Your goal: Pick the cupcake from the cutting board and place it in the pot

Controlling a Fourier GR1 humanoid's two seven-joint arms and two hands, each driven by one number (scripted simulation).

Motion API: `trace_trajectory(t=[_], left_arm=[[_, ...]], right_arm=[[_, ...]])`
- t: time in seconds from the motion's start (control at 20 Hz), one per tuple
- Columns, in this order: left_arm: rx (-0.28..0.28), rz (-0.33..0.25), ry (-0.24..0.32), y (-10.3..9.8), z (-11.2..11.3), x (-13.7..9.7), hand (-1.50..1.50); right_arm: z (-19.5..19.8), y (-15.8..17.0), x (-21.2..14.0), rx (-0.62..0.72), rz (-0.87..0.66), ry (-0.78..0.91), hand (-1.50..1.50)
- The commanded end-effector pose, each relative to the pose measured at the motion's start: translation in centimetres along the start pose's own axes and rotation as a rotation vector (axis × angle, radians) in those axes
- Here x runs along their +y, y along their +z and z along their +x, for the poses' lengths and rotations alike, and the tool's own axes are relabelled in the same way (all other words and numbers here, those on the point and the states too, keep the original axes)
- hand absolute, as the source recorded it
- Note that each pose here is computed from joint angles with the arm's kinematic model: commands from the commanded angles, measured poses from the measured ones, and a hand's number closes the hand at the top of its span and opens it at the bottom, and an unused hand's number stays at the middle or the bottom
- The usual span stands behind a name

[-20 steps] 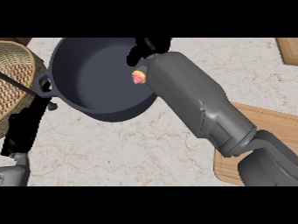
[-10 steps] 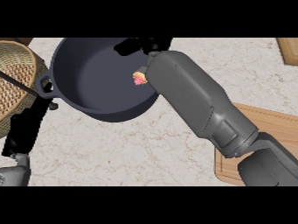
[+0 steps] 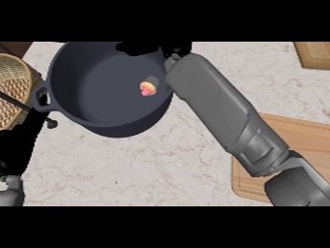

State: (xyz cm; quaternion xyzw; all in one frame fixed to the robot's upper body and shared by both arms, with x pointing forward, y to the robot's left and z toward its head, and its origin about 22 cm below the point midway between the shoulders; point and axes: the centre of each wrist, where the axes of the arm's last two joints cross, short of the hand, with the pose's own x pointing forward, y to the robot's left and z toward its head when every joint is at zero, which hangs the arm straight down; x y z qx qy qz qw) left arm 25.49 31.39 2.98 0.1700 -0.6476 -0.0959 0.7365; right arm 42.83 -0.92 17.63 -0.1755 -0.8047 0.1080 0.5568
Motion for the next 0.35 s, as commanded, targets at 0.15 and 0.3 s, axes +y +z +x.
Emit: trace_trajectory(t=[0.15,0.3], left_arm=[[0.046,0.048,0.014,1.0,-2.7,1.2,0.00],[0.052,0.081,-0.016,2.0,-1.2,1.8,0.00]], right_arm=[[-3.1,1.4,-0.5,0.006,0.077,-0.148,-1.50],[-6.0,3.4,-0.8,0.004,0.071,-0.153,-1.50]])
